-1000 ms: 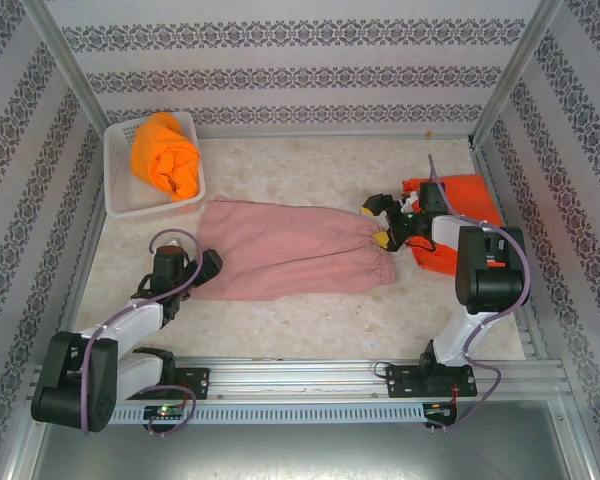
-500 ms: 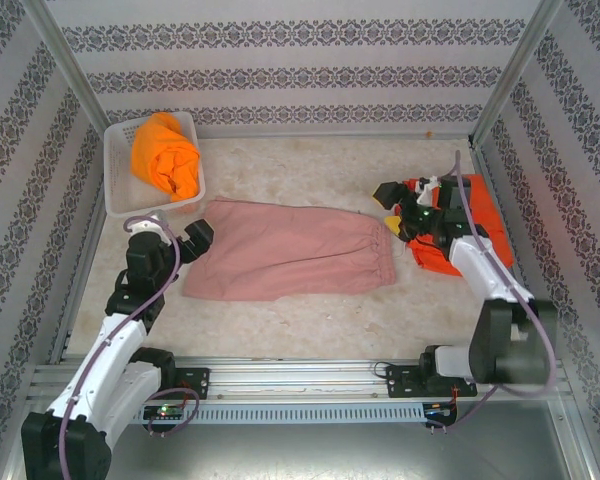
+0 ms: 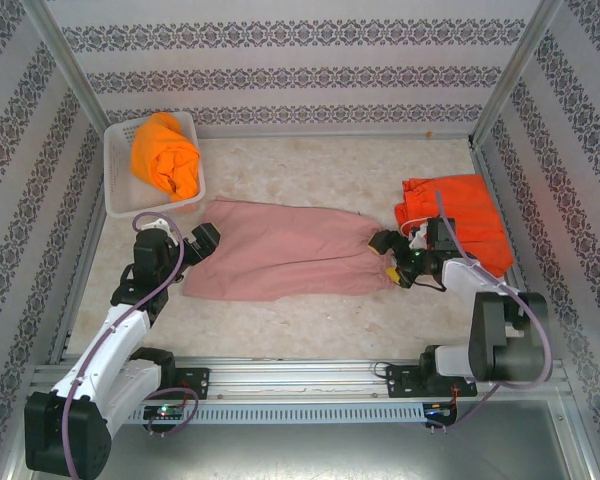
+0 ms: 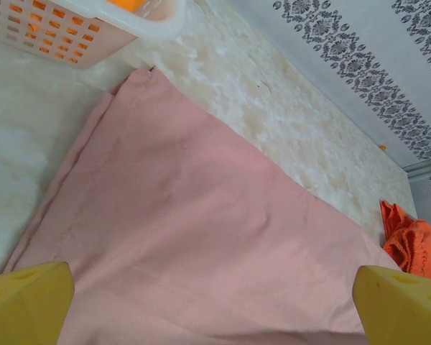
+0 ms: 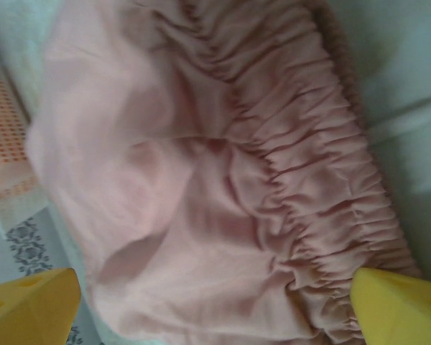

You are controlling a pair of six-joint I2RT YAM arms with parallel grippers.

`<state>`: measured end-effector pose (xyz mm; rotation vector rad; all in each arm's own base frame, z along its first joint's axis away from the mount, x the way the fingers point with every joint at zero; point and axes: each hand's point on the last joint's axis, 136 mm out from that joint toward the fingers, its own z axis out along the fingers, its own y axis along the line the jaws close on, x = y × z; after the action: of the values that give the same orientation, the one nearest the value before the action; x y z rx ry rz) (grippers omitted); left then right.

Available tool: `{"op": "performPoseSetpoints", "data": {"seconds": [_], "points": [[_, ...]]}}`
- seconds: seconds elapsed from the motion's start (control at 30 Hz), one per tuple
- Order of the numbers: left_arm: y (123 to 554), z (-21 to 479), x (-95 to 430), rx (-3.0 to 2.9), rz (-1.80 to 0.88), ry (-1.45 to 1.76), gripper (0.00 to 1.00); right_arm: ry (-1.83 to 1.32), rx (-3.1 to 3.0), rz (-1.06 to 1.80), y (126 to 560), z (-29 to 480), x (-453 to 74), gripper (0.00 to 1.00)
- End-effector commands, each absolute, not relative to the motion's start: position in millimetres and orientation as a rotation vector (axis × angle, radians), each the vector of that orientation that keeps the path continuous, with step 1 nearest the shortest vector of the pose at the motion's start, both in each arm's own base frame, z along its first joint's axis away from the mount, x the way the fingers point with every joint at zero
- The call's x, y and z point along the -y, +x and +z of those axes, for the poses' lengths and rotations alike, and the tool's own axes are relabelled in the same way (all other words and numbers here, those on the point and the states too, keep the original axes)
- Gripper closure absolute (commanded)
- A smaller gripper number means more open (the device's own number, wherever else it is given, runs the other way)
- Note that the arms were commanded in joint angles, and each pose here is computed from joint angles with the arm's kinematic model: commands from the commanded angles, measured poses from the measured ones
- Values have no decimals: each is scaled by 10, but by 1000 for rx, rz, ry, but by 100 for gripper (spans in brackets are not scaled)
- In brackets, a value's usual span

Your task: Fold and stack the shorts

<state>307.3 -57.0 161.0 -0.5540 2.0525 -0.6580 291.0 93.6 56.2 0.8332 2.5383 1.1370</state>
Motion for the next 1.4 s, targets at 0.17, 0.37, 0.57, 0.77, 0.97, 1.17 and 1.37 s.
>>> {"op": "performPoseSetpoints", "data": {"seconds": [0.17, 0.37, 0.57, 0.77, 0.97, 1.17, 1.37], "points": [[3072, 1824, 656, -2039, -714, -507, 0, 720, -2683, 1130, 2606, 311, -1284, 2], [3081, 2166, 879, -2007, -848, -380, 2, 554, -2602, 1191, 2592, 820, -1524, 2], [3098, 2475, 1307, -1966, -1077, -255, 12, 428, -2469, 970, 2645, 1313, -1254, 2], [3093, 2634, 2121, -1977, -1250, -41, 26, 374, -2399, 840, 2704, 1382, -937, 2], [3091, 2439, 3114, -2079, -1371, 166, 49, 434, -2398, 847, 2753, 1282, -747, 2], [3146, 1912, 3854, -2216, -1407, 281, 67, 469, -2392, 820, 2770, 1210, -652, 2], [3188, 1278, 4220, -2343, -1370, 312, 77, 437, -2385, 850, 2746, 1209, -669, 2]]}}
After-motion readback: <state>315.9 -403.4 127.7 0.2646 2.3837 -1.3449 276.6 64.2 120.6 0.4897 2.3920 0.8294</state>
